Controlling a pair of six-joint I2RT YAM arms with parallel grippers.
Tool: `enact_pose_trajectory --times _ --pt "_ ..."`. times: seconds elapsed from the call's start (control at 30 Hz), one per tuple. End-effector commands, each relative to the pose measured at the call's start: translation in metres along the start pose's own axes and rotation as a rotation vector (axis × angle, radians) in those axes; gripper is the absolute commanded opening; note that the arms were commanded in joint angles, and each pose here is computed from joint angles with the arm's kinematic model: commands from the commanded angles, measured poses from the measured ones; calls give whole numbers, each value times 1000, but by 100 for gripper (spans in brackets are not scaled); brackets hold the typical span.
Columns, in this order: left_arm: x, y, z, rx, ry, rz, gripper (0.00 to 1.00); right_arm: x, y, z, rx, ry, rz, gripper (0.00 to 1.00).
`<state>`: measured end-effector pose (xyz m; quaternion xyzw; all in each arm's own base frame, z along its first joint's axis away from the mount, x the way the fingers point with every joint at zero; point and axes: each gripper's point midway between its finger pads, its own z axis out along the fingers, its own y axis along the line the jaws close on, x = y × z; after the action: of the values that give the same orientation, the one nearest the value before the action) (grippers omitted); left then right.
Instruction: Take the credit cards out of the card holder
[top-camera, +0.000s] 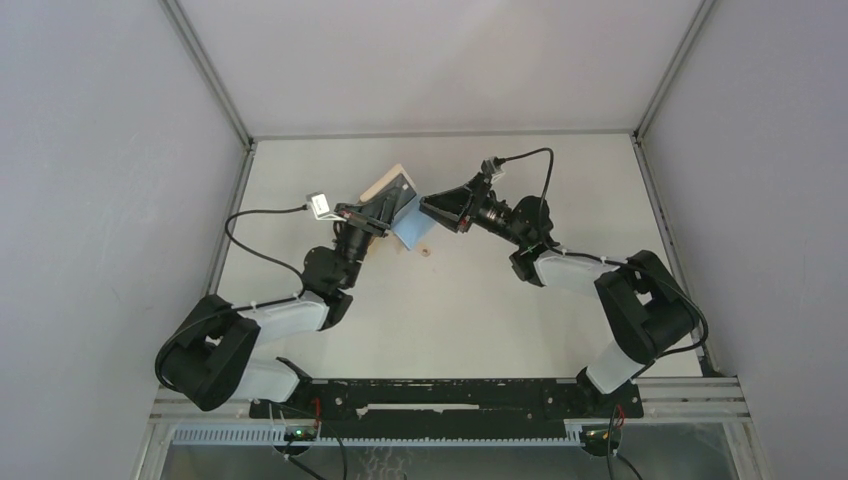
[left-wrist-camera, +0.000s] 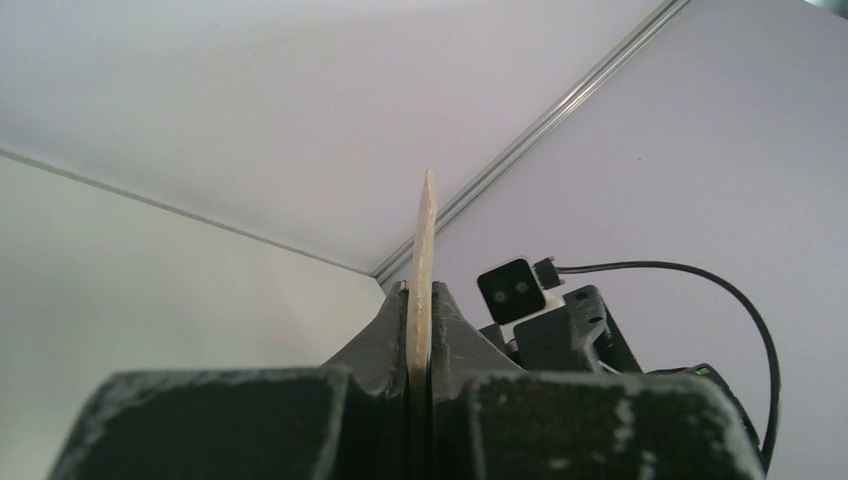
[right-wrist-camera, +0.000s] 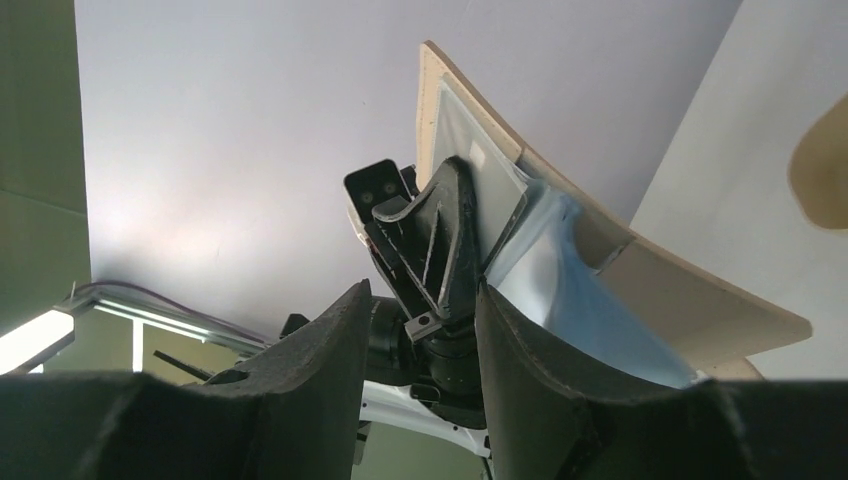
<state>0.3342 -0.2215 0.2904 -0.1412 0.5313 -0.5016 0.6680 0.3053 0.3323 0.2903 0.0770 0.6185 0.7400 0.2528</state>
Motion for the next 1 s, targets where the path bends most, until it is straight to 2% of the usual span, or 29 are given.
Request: enact_pose_trajectory --times 0.0,0.47,0.6,0.97 --pt "-19 -21 2 60 -73 -46 0 -2 28 3 -101 -5 -34 51" --pt "-18 -33 5 90 -69 -105 0 -4 11 15 -88 -14 35 50" --pt "-15 -37 6 110 -49 -124 0 -3 15 15 -120 -6 39 43" --pt "-18 -48 2 126 -24 -130 0 -3 29 11 -175 33 22 44"
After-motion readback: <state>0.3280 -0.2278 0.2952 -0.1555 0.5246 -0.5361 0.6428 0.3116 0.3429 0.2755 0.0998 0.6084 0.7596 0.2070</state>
